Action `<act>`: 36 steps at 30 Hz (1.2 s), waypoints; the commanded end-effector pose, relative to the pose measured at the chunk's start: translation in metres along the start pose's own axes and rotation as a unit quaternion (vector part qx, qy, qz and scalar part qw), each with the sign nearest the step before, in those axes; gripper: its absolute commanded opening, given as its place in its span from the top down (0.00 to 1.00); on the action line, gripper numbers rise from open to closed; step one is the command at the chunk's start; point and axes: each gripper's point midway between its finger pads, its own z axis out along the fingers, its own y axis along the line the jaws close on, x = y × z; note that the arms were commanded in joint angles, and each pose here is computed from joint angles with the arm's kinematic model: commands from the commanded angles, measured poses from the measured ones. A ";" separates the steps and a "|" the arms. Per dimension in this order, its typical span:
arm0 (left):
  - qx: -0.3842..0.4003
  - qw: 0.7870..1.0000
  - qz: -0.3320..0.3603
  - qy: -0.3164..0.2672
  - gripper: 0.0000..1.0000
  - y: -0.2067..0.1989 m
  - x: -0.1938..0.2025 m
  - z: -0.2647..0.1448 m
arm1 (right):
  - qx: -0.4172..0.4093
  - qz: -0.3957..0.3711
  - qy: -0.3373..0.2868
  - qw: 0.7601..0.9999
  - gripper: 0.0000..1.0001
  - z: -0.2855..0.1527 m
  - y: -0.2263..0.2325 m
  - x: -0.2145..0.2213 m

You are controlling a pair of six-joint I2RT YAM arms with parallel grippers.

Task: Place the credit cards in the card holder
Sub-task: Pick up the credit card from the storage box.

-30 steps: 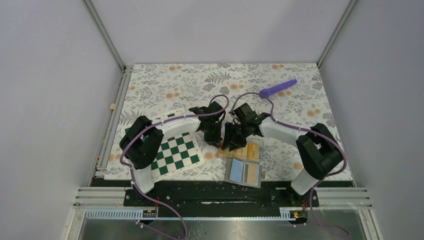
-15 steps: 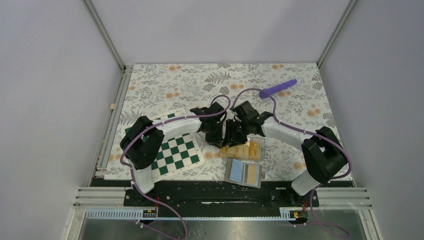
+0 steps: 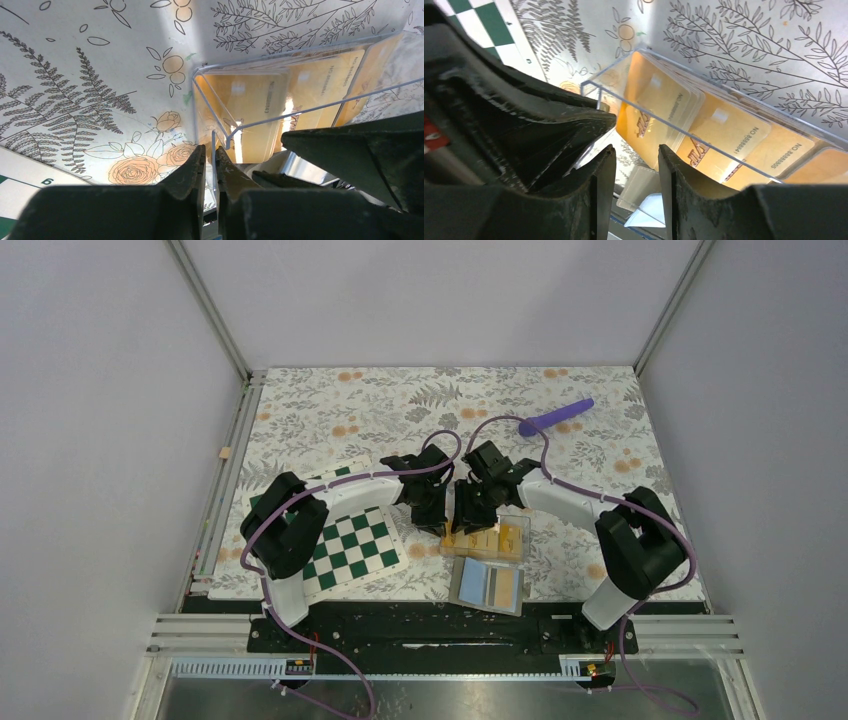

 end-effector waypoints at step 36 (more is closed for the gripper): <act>0.014 1.000 0.003 -0.008 0.93 -0.010 -0.003 0.003 | 0.021 0.001 -0.003 1.000 0.62 -0.005 0.003 -0.007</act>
